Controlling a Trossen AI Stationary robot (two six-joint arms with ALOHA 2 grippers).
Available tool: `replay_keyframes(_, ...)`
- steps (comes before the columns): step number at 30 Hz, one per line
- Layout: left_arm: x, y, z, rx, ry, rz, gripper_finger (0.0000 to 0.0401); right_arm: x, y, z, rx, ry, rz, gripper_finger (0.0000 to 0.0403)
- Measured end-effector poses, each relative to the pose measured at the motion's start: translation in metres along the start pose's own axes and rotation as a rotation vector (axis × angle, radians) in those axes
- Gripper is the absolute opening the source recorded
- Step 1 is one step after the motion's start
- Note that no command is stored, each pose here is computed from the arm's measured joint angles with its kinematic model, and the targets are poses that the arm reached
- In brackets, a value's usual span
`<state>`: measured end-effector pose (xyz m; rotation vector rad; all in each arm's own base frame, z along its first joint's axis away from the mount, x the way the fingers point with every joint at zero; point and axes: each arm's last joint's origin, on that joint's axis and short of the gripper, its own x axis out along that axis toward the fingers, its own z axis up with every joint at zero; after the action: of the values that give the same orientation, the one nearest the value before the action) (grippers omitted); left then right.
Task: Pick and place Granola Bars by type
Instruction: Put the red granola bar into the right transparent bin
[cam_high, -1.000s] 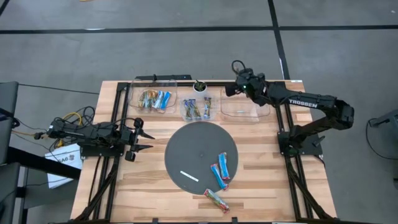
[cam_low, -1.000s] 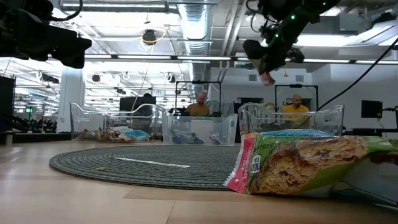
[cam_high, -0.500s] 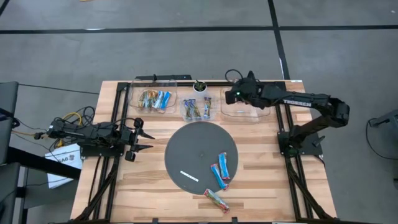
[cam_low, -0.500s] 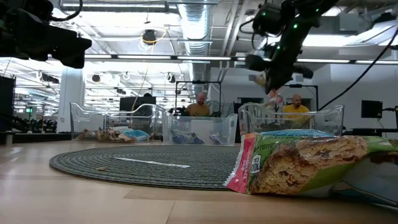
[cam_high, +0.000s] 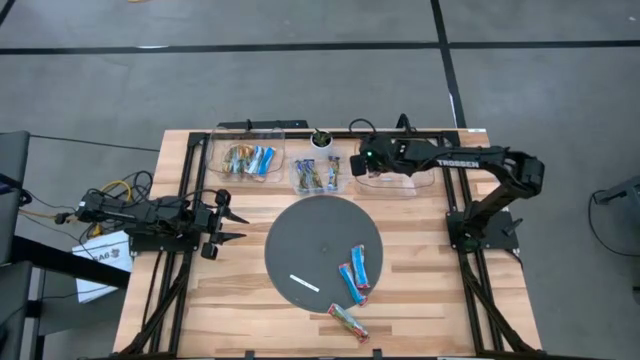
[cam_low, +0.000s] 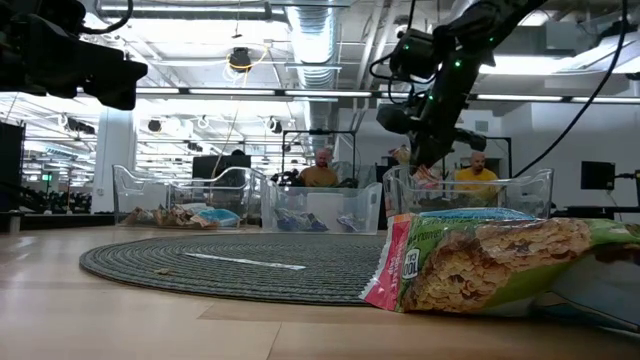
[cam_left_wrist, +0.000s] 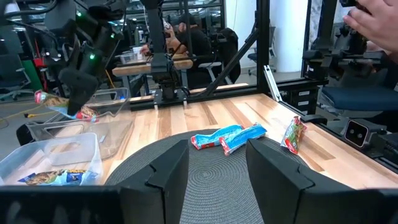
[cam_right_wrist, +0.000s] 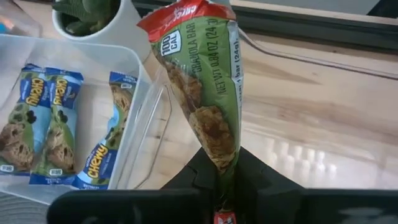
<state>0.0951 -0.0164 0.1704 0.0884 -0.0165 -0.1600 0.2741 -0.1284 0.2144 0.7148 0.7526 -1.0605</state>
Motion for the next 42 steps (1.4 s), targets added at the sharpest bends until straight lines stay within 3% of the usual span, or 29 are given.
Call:
replay_keyframes(26,0.000,0.000,0.000,0.000,0.000,0.000,0.0154,0.006,-0.005,-0.013,-0.036,0.030,-0.027,0.0088)
replay_keyframes(31,0.000,0.000,0.000,0.000,0.000,0.000,0.0154,-0.009,0.001,-0.011,-0.140,-0.028,0.042,0.0088)
replay_keyframes(36,0.000,0.000,0.000,0.000,0.000,0.000,0.0154,-0.043,0.007,-0.017,-0.271,-0.081,0.135,0.0087)
replay_keyframes(42,0.000,0.000,0.000,0.000,0.000,0.000,0.0154,-0.093,0.023,-0.046,-0.476,-0.131,0.309,0.0087)
